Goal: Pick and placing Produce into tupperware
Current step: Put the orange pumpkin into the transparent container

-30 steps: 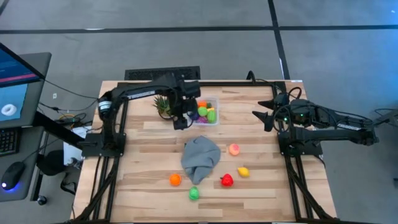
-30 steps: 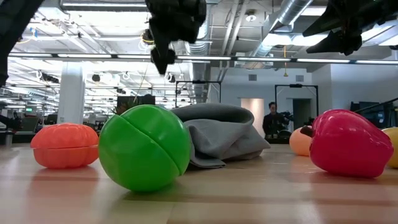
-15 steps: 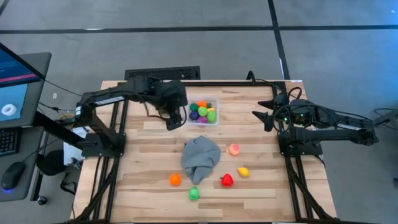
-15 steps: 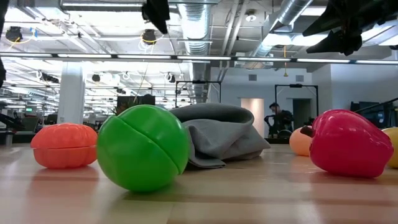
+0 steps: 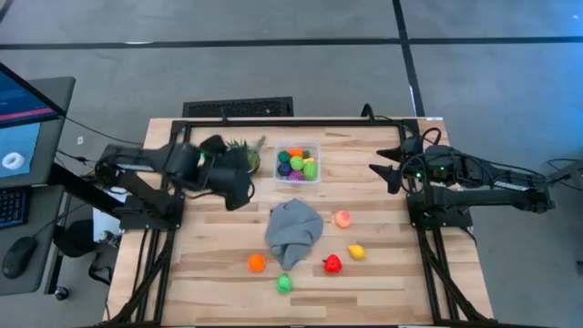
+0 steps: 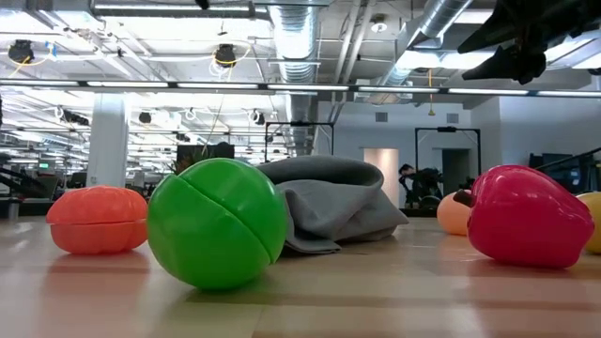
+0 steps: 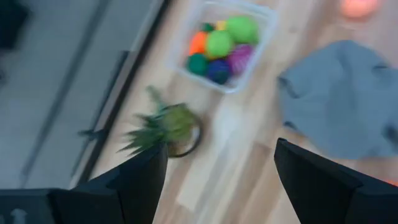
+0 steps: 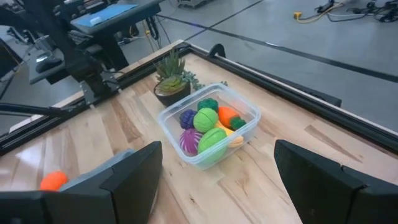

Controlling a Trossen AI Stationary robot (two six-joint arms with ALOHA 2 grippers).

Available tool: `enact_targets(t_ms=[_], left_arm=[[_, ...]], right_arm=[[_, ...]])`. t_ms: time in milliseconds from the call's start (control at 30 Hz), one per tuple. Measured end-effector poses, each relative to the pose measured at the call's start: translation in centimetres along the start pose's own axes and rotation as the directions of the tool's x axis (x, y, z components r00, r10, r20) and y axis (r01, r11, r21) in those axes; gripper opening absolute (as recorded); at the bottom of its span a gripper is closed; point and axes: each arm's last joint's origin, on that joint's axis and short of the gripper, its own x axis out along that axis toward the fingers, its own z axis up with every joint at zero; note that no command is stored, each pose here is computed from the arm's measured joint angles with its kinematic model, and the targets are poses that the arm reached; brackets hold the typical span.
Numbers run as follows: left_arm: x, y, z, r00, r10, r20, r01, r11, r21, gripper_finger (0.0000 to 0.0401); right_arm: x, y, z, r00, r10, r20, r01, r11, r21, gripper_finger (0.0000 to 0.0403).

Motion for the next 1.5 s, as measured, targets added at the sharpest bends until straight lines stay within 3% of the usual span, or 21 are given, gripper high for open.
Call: enact_targets(t_ms=[167,300,533,667,767,1133,1367,1500], left_arm=[[-0.5,-2.7,-2.7,0.988,0.108,0.111,-0.101,0.993,-0.066,0.0286],[0.9,-4.4,-6.4,0.986,0.120,0.117,-0.103,0.984,-0.143,0.0286],[4.1,-8.1,-12.7,0.971,-0.059,0.231,0.127,0.947,-0.293,0.0286],[5.2,-9.9,-15.4,0.943,-0.175,0.285,0.258,0.922,-0.287,0.0286],[6.0,-11.0,-17.0,0.935,-0.239,0.262,0.300,0.926,-0.227,0.0286],[7.5,-12.3,-18.1,0.909,-0.369,0.196,0.387,0.920,-0.060,0.0286],[9.0,-13.1,-18.2,0.840,-0.524,0.139,0.528,0.849,0.013,0.0286],[9.8,-12.8,-17.8,0.850,-0.507,0.142,0.509,0.860,0.022,0.0286]], right_arm=[[0.0,0.1,0.0,1.000,0.023,-0.009,-0.023,1.000,-0.016,0.0333],[0.0,0.1,0.0,1.000,0.025,-0.009,-0.026,0.999,-0.023,0.0333],[0.0,0.1,0.0,1.000,0.025,-0.010,-0.025,0.999,-0.026,0.0333],[0.0,0.1,0.0,1.000,0.025,-0.010,-0.026,0.999,-0.026,0.0333],[0.0,0.1,0.0,1.000,0.025,-0.010,-0.025,0.999,-0.020,0.0333],[0.0,0.1,0.0,1.000,0.024,-0.009,-0.025,1.000,-0.005,0.0333],[0.0,0.1,0.0,1.000,0.024,-0.009,-0.024,1.000,0.008,0.0333],[0.0,0.1,0.0,1.000,0.024,-0.009,-0.024,1.000,0.018,0.0333]])
